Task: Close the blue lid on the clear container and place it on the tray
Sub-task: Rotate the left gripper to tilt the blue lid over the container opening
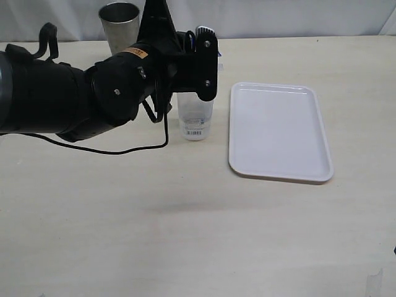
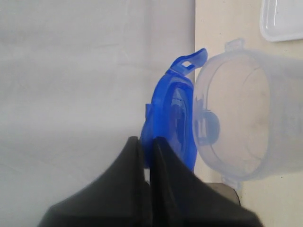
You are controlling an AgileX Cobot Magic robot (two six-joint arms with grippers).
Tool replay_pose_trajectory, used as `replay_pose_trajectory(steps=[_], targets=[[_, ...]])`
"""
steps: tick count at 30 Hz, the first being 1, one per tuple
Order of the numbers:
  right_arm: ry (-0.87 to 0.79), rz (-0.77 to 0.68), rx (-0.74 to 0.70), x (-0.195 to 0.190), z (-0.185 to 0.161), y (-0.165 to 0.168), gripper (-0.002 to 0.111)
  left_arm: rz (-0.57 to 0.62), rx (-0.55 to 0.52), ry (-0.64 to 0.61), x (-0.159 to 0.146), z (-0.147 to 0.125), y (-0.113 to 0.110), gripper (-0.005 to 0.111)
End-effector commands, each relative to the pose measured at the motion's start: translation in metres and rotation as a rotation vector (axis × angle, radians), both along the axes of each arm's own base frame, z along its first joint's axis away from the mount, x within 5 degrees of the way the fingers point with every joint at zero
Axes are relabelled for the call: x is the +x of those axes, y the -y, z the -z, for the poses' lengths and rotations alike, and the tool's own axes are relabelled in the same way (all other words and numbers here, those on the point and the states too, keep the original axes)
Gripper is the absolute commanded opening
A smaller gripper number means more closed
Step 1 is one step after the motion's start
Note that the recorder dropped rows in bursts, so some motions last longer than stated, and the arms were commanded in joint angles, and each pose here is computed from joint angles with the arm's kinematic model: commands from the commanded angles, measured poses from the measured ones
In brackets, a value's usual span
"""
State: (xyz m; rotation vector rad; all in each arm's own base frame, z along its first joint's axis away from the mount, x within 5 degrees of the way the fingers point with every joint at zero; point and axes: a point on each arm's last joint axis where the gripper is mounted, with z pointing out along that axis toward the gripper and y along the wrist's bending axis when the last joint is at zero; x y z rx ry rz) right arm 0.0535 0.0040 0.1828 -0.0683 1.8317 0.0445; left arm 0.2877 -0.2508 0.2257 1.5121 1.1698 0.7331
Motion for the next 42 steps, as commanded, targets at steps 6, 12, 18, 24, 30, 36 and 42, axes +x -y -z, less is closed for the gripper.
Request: replay_pose_trajectory(steps=[6, 12, 18, 24, 30, 36, 42], targets=[[0.005, 0.005, -0.013, -0.0001, 0.0007, 0.0005, 0.004, 0.014, -0.017, -0.072, -0.0031, 0.0053, 0.0019, 0.000], [0.005, 0.005, -0.013, -0.0001, 0.0007, 0.0005, 0.004, 0.012, -0.020, -0.076, -0.0032, 0.0055, 0.0018, 0.000], [0.005, 0.005, -0.013, -0.0001, 0.0007, 0.0005, 0.004, 0.000, -0.036, -0.106, -0.0037, 0.0073, 0.0012, 0.000], [0.005, 0.005, -0.013, -0.0001, 0.0007, 0.0005, 0.004, 0.020, -0.033, -0.135, -0.0053, 0.0096, 0.0028, 0.000], [0.005, 0.005, -0.013, -0.0001, 0.0007, 0.0005, 0.004, 0.007, -0.045, -0.146, -0.0053, 0.0101, 0.0022, 0.000], [0.005, 0.005, -0.013, -0.0001, 0.0007, 0.0005, 0.004, -0.003, -0.055, -0.156, -0.0052, 0.0106, 0.0016, 0.000], [0.005, 0.005, -0.013, -0.0001, 0.0007, 0.0005, 0.004, -0.009, -0.060, -0.160, -0.0052, 0.0108, 0.0014, 0.000]])
